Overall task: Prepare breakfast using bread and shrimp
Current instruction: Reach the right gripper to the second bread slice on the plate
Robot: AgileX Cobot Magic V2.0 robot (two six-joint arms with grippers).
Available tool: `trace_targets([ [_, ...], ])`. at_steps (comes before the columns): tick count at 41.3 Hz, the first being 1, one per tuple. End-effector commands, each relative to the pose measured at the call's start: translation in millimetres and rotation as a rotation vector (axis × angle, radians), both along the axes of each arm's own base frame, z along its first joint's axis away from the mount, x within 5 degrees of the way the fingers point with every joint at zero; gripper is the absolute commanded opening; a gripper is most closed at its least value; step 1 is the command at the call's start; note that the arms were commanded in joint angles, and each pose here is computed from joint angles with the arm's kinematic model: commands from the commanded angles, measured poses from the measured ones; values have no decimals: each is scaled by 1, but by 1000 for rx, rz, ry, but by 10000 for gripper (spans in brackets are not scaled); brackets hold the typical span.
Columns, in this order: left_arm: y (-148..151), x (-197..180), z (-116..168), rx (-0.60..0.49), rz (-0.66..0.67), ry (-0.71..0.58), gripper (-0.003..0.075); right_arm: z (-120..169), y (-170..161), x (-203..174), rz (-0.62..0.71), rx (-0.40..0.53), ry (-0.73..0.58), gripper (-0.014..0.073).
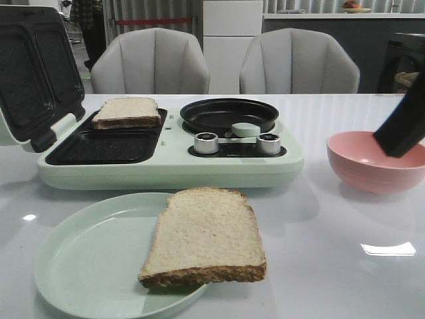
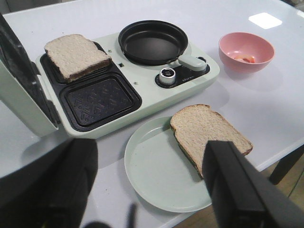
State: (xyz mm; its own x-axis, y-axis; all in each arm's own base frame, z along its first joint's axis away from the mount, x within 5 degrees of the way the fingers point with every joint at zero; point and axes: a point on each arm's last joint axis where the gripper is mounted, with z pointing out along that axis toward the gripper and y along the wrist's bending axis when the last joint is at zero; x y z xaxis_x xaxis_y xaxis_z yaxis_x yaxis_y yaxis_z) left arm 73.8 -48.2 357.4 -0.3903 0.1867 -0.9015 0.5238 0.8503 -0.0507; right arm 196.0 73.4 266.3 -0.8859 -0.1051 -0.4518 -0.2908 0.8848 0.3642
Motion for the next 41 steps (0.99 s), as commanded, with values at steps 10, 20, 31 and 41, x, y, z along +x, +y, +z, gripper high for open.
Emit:
trace_targets([
  [10,-2,1,16,-64,-8,-93,521,-22,30,38,73,225,41,606],
  [20,-2,1,16,-67,-8,-96,521,-41,44,57,96,372,57,606],
  [31,-2,2,18,-75,-8,-108,521,-65,51,72,81,444,96,606],
  [41,-2,2,18,-75,-8,-108,521,-83,56,85,62,471,162,606],
])
